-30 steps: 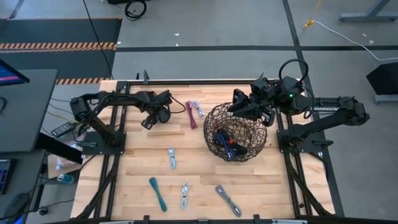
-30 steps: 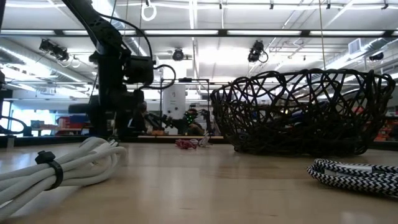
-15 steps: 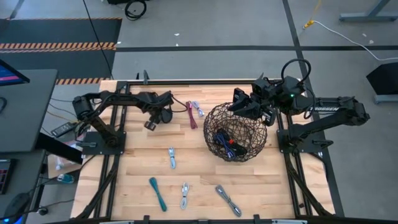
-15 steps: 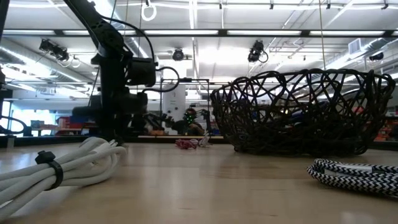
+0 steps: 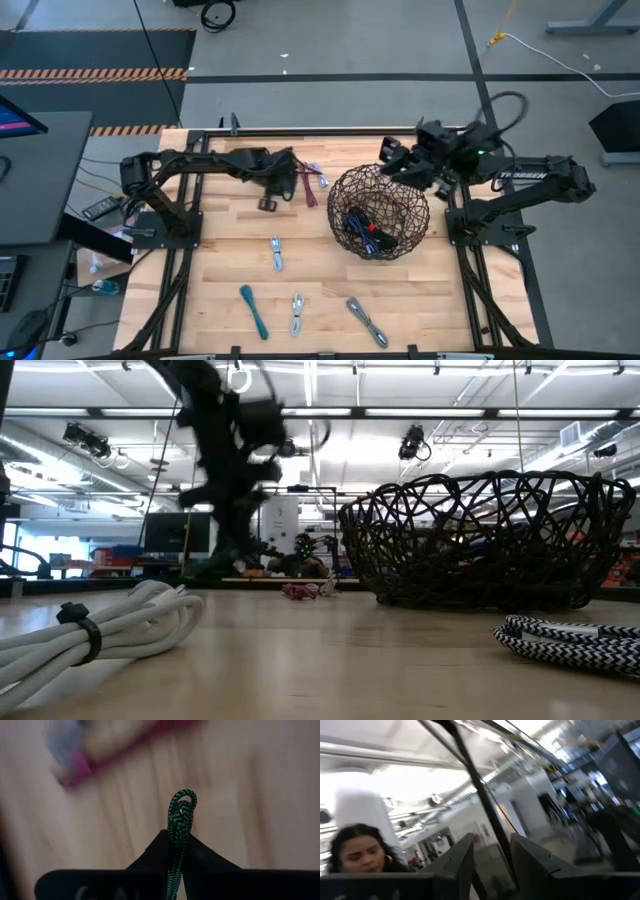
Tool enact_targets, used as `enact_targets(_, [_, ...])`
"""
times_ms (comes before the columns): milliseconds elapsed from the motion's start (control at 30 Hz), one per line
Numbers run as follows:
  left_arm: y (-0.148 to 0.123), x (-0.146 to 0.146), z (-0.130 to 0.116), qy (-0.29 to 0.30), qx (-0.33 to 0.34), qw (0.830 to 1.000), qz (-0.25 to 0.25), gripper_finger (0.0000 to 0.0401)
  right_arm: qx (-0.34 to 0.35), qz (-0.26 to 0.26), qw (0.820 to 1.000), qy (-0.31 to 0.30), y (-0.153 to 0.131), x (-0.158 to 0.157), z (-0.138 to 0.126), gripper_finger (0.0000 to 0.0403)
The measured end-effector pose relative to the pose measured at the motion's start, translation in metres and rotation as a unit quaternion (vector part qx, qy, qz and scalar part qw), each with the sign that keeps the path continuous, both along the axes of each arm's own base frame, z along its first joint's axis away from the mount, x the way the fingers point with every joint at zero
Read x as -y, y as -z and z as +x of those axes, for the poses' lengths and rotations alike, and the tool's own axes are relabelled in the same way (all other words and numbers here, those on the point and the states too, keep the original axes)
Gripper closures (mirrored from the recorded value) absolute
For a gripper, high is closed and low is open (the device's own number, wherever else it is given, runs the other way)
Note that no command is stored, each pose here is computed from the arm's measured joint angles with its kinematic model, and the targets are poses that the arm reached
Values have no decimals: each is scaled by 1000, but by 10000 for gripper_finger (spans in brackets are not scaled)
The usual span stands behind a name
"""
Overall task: Pick and place USB-C Cables
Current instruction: Put the green charger cable into the black wire basket
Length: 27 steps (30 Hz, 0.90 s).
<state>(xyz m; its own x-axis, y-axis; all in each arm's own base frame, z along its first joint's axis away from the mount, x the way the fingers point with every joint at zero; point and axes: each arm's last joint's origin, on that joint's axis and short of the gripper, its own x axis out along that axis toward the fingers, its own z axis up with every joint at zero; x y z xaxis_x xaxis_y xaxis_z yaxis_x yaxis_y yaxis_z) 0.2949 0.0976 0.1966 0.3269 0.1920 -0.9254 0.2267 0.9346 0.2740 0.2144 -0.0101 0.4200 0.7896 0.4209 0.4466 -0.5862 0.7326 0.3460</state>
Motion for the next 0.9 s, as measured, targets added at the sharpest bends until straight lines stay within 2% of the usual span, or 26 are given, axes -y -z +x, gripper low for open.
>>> enact_targets(167, [-48, 27, 32, 45, 82, 996, 17, 374, 54, -20, 998, 4, -14, 5, -22, 274])
enact_targets(400, [-123, 67, 61, 79, 208, 974, 36, 374, 83, -42, 996, 10, -25, 9, -46, 277])
enact_targets(533, [-146, 79, 74, 98, 259, 960, 41, 374, 85, -52, 995, 3, -25, 9, -49, 277])
enact_targets(700, [-145, 79, 100, 124, 271, 953, 44, 374, 76, -57, 995, -8, -23, 9, -45, 277])
enact_targets(900, [-119, 82, 142, 194, 238, 951, 49, 374, 68, -58, 996, -18, -22, 9, -44, 277])
